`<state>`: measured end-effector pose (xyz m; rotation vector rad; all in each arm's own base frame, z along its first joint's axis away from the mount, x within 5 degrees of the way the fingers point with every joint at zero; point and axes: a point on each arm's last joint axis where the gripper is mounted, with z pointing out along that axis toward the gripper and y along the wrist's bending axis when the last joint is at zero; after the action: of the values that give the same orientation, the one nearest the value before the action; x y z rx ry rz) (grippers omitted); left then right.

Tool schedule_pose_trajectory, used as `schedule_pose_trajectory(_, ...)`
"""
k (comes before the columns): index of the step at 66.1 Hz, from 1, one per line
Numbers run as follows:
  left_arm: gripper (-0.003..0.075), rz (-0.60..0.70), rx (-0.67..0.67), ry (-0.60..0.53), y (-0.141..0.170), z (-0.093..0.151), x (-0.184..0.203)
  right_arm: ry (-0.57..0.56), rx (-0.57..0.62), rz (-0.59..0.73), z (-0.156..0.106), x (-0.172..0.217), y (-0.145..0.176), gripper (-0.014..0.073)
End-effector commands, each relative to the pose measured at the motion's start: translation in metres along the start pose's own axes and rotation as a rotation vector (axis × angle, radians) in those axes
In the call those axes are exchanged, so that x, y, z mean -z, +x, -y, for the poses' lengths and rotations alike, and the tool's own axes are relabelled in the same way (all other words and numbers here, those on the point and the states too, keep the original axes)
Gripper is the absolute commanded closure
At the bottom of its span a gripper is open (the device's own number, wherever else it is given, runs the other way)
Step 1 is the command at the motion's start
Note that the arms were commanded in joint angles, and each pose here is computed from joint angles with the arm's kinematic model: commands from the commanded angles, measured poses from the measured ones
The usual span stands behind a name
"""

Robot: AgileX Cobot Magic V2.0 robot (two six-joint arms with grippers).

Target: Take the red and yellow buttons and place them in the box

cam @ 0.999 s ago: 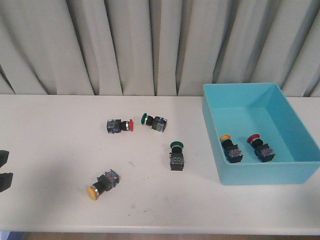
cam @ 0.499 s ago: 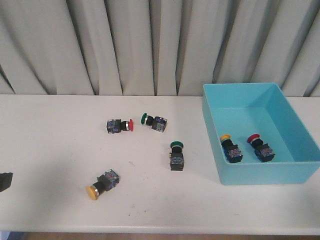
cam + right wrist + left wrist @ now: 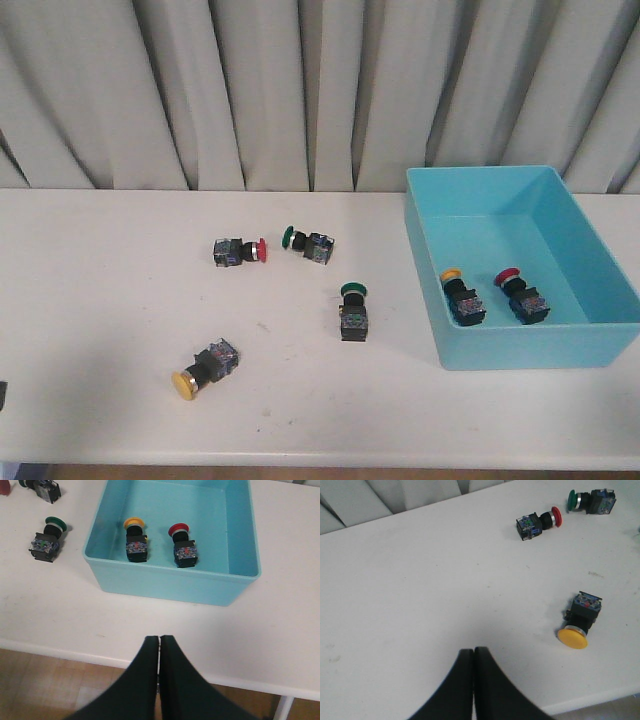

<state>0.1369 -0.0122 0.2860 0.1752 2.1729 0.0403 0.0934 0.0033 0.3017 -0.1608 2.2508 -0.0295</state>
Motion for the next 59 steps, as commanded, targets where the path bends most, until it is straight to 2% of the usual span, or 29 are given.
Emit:
schedule_pose_trajectory(1, 0.0727, 0.196, 0.053, -0.020, 0.008, -0.004, 0.016, 0.014, 0.003, 0.072, 0.002, 0.005, -0.011, 0.0602)
schedule_pose_trajectory(10, 0.0727, 0.353, 0.068, -0.065, 0.048, -0.004, 0.022, 0.014, 0.003, 0.071, 0.002, 0.005, -0.011, 0.0602)
schedule_pose_trajectory(26, 0.0727, 0.559, 0.071, -0.069, 0.110, 0.005, 0.013, 0.012, 0.002, 0.068, 0.002, 0.005, -0.011, 0.0602)
schedule_pose_trajectory(36, 0.0727, 0.600, 0.117, -0.052, 0.127, 0.008, 0.006, 0.012, 0.002, 0.068, 0.002, 0.005, -0.011, 0.0602)
schedule_pose_trajectory(59, 0.0727, 0.596, 0.102, -0.060, 0.129, 0.008, 0.007, 0.012, 0.002, 0.068, 0.002, 0.005, -0.011, 0.0601)
